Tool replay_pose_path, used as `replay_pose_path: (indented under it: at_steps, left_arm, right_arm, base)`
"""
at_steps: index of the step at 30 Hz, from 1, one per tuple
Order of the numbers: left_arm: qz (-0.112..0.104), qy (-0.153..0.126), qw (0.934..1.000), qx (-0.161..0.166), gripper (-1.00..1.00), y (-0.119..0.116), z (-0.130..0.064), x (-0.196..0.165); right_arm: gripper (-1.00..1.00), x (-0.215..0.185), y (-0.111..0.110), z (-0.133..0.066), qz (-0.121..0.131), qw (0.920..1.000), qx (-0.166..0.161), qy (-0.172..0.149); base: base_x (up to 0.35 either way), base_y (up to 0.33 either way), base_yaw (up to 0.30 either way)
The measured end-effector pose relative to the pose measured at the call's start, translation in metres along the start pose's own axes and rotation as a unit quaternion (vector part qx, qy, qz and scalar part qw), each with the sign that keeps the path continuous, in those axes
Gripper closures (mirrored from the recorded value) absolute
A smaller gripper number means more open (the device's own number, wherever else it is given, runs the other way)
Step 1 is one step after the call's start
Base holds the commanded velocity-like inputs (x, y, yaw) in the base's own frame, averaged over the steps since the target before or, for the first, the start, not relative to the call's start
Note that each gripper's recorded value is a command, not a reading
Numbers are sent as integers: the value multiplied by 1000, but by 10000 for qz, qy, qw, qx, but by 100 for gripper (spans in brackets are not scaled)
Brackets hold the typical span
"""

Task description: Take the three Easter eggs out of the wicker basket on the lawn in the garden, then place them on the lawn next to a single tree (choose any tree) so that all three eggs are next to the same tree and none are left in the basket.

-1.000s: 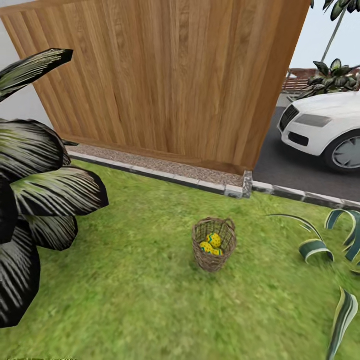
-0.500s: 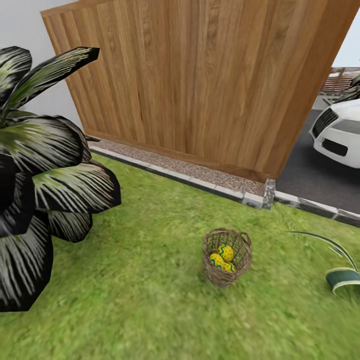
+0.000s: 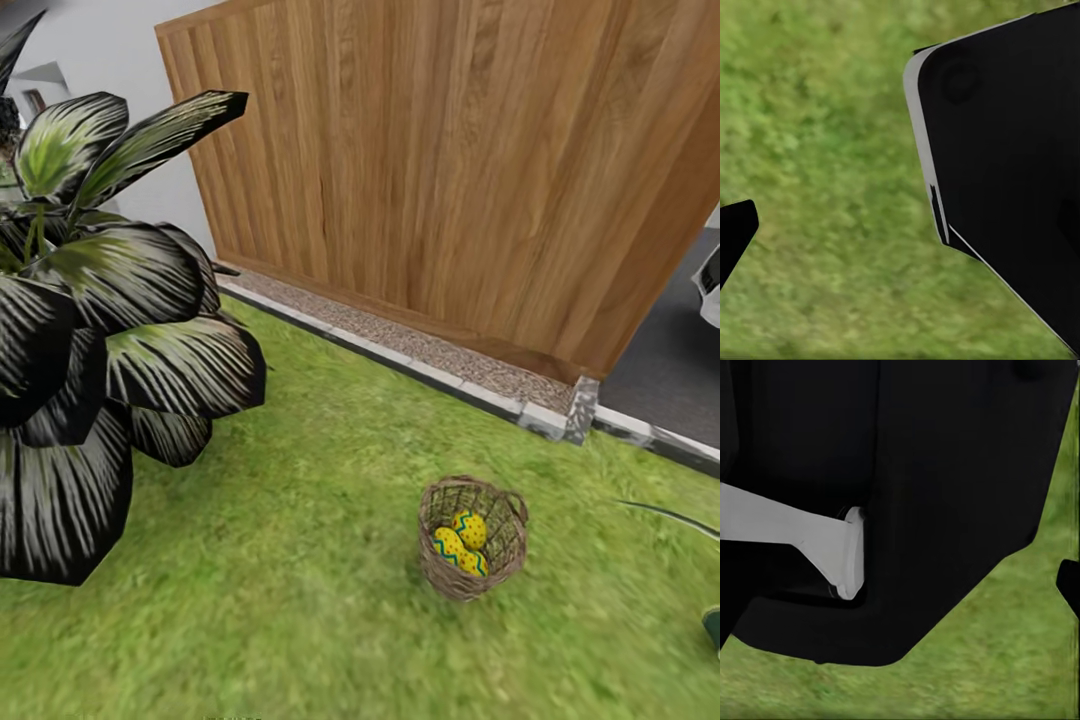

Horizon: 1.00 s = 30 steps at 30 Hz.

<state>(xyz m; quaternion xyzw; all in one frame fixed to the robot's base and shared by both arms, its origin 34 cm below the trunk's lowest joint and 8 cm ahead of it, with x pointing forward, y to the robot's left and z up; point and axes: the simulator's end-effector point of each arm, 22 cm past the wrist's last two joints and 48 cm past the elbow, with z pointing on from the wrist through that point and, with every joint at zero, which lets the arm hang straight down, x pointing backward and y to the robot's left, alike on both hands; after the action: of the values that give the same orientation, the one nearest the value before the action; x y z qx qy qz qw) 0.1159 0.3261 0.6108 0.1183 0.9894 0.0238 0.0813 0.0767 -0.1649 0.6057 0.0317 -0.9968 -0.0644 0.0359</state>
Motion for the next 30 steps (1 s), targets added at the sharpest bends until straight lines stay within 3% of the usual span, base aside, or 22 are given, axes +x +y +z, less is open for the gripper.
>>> replay_pose_path:
  at_steps: [8, 20, 30]
  left_arm:
    - [0, 16, 10000, 4, -100, 0, 0, 1]
    - [2, 16, 10000, 5, -100, 0, 0, 1]
    - [3, 16, 10000, 2, -100, 0, 0, 1]
  right_arm:
    - [-100, 1, 1, 0, 3, 10000, -4, 10]
    - [-100, 1, 1, 0, 9, 10000, -3, 12]
    - [-100, 1, 0, 0, 17, 10000, 0, 7]
  base:
    - [39, -259, 175]
    - [17, -178, 17]
    - [170, -217, 1]
